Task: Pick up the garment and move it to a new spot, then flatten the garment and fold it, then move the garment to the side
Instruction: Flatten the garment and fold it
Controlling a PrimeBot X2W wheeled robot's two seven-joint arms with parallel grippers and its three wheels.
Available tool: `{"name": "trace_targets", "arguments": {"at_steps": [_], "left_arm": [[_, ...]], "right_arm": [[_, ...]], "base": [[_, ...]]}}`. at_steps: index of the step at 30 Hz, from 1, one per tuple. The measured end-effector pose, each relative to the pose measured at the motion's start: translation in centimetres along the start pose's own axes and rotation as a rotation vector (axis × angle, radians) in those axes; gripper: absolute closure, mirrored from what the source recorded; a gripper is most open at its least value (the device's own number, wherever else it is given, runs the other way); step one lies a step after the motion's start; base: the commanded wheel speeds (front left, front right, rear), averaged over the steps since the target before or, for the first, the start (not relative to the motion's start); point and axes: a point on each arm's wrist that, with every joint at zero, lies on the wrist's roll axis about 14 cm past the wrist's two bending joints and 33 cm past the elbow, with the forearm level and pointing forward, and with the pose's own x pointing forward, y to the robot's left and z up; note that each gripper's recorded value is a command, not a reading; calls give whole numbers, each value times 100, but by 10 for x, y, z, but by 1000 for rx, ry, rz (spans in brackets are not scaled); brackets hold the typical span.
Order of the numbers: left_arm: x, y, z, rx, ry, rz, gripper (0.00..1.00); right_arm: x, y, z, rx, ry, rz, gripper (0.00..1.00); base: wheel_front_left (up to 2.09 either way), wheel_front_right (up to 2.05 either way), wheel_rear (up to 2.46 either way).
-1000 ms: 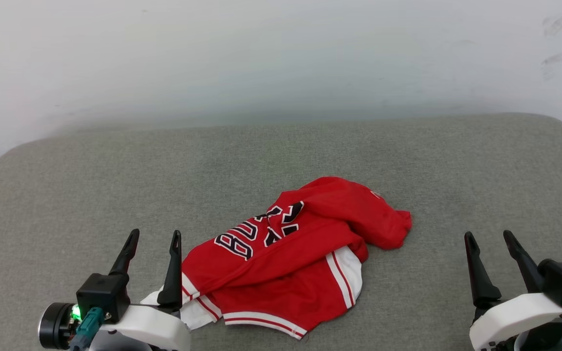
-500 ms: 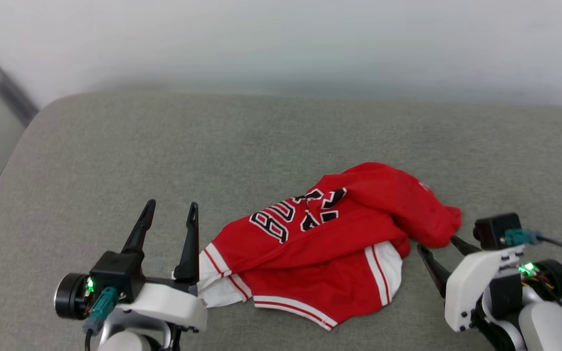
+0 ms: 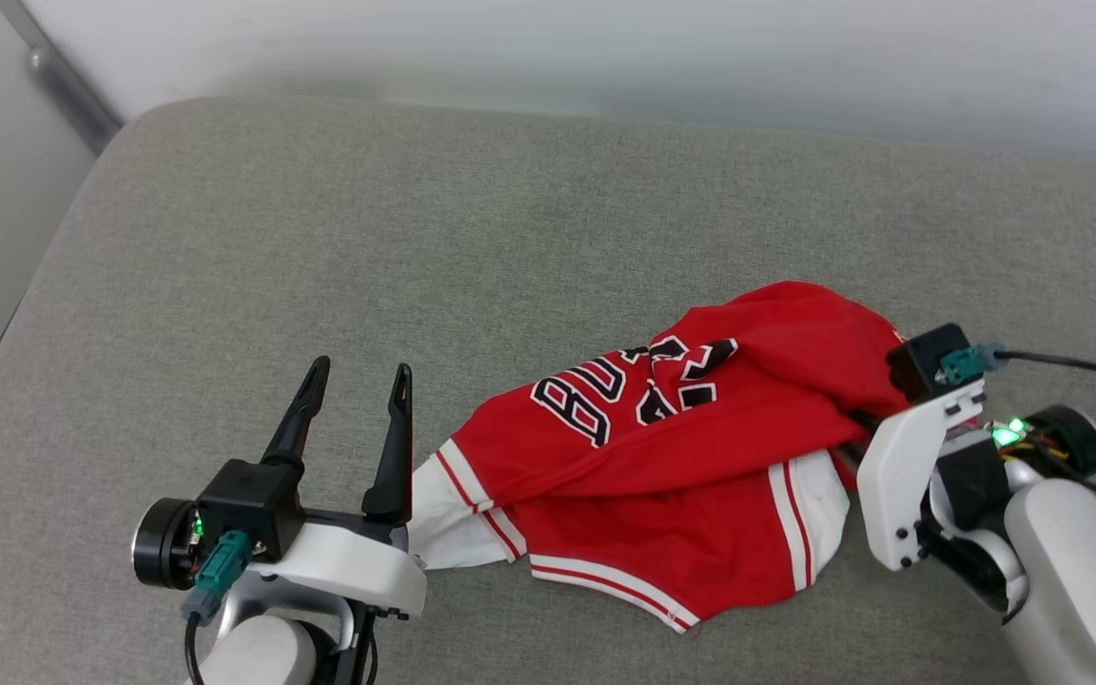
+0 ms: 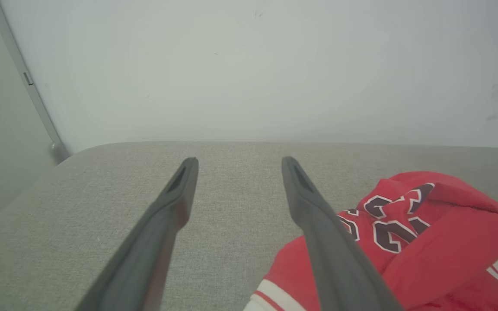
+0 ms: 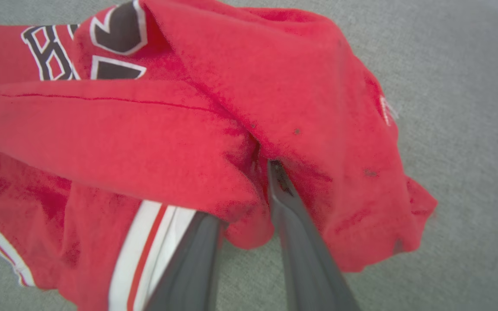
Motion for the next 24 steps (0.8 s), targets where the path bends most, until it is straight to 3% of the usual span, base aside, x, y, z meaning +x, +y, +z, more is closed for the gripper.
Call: {"name": "trace_targets", "arguments": {"at_steps": [6, 10, 17, 20, 24], "left_arm": [[-2, 0, 3, -7, -12, 4, 0], [-4, -1, 1, -12, -9, 1, 0], [1, -3, -3, -27, -4, -3, 0], [5, 1, -13, -26, 22, 13, 0], [9, 3, -26, -19, 55, 18, 0]], "right_arm": [[-2, -9, 43, -71, -92, -15, 100], [-1, -11, 93, -171, -178, -24, 100], [20, 2, 154, -283, -254, 9, 100], [43, 31, 181, -339, -312, 85, 100], [72, 67, 167, -368, -290, 190, 100]], "base": [[0, 0, 0], [0, 0, 0], [0, 0, 0], [0, 0, 0], [0, 0, 0]]}}
